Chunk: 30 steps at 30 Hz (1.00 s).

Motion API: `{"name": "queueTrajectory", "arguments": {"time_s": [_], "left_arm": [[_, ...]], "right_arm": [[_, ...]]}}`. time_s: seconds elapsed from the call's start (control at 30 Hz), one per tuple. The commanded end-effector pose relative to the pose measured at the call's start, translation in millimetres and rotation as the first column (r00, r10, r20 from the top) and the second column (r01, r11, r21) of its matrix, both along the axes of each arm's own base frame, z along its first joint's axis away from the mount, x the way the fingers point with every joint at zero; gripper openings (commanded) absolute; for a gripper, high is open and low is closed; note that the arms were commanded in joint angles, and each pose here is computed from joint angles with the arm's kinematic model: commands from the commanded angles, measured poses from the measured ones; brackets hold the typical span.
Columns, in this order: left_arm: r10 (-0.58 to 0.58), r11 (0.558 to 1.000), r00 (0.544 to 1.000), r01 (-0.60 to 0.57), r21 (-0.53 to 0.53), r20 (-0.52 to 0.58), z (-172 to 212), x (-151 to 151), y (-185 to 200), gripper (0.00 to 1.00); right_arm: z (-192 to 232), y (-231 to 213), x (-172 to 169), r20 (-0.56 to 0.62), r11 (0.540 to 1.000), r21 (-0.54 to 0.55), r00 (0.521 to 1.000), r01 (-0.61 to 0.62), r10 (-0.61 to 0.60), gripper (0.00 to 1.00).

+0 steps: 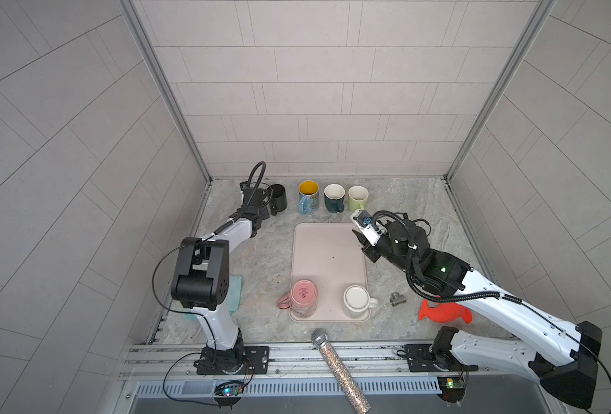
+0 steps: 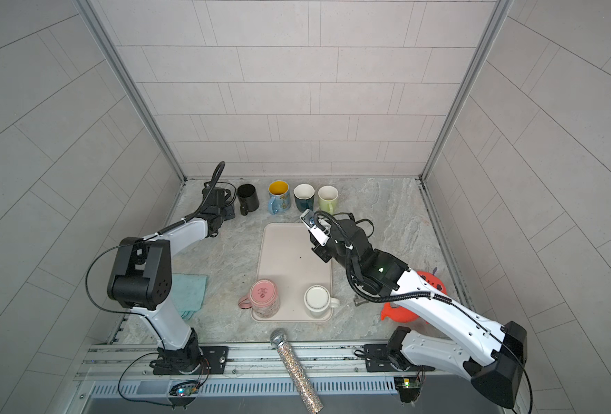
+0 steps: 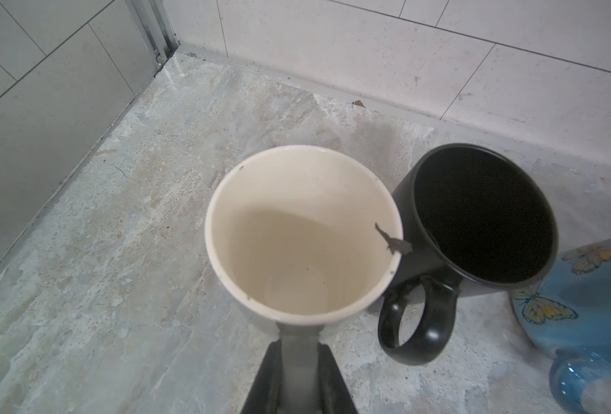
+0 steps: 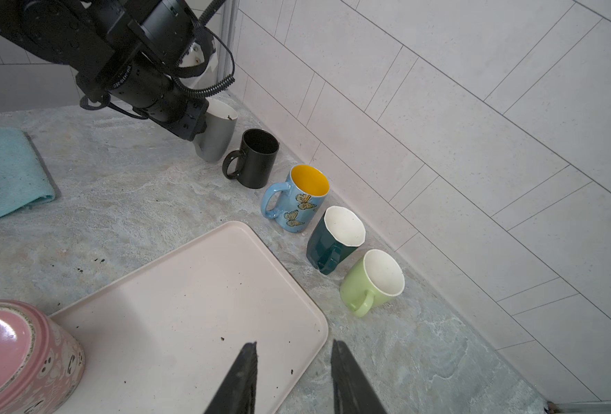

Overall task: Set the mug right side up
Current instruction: 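Lower the grey mug upright beside the black mug with the left gripper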

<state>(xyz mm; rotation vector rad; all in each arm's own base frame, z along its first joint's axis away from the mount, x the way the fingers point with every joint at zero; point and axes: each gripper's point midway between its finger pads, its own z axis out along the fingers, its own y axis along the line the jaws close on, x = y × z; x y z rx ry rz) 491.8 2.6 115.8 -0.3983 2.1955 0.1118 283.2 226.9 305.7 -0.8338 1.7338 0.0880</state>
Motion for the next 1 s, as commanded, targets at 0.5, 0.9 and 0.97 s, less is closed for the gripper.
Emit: {"name": "queueTrajectory", "arguments": {"time_s": [0.5,0.9,0.97], "left_arm": [[-0.005,1.0,0.991,0.003,0.014,0.136,14,33,1,0.0],[-0.007,1.0,0.997,0.007,-0.005,0.082,-1,26,-1,0.07],[-0.004,1.0,0.997,0.005,-0.007,0.08,-1,25,-1,0.11]], "right_arm": [[5,-6,3,0.009,0.999,0.021,0.999,0.035,-0.035,0.35],[3,-6,3,0.006,0.999,0.024,0.999,0.036,-0.036,0.35],[3,-6,3,0.006,0.999,0.027,0.999,0.036,-0.036,0.35]]}}
